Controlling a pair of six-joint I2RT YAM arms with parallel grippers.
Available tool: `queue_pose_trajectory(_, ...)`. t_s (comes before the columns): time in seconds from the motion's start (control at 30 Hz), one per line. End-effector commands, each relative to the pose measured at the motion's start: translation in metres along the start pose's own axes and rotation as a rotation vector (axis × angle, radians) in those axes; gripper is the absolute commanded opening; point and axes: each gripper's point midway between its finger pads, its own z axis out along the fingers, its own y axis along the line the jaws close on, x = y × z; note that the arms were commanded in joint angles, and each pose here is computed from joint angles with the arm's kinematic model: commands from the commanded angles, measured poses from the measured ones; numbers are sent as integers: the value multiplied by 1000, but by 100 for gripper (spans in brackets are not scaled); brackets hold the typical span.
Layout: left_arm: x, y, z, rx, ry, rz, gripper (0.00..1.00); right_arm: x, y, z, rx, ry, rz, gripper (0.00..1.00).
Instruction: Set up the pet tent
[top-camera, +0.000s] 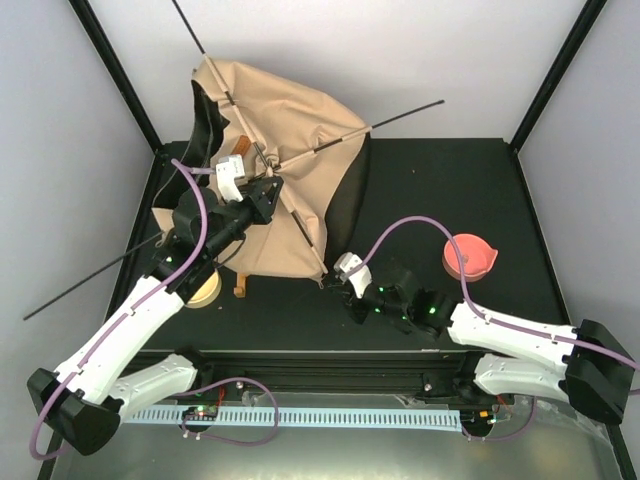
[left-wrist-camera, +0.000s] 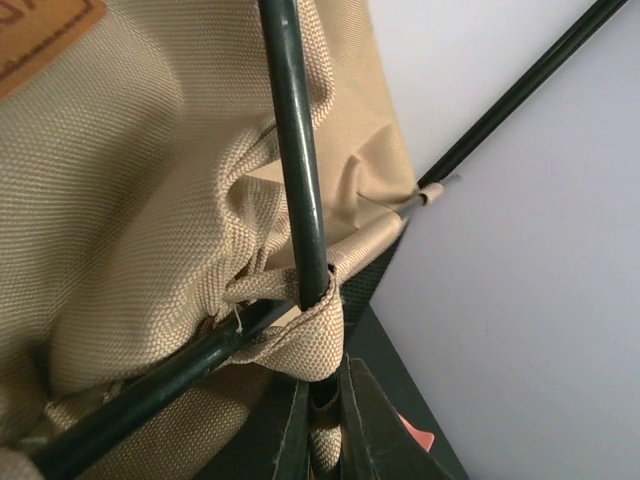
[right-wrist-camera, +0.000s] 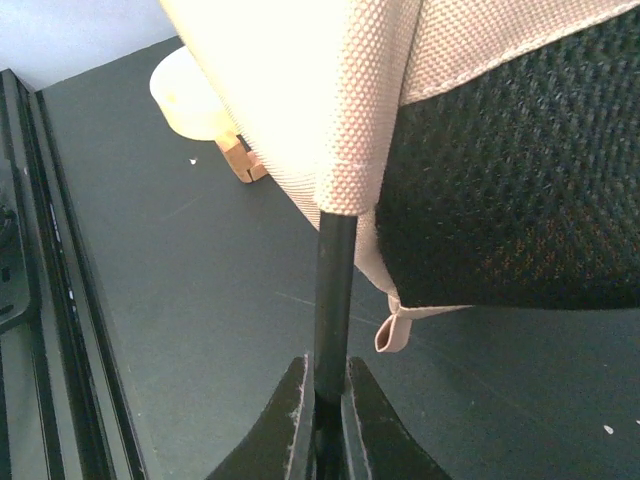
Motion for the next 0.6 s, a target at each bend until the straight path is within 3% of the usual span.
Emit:
queue_pose_trajectory(0.0,-8,-11,-5,38,-24,38,1,-45,5,-7,-10,-148,-41,9)
queue_pose_trajectory(0.2,-27,-23,-18,46,-75,65,2,-32,6,-28,-26,-238,10,33)
queue_pose_trajectory(0.57,-43,-44,-29,105,-101,88,2,7,6,-37,-36,-142,75,39)
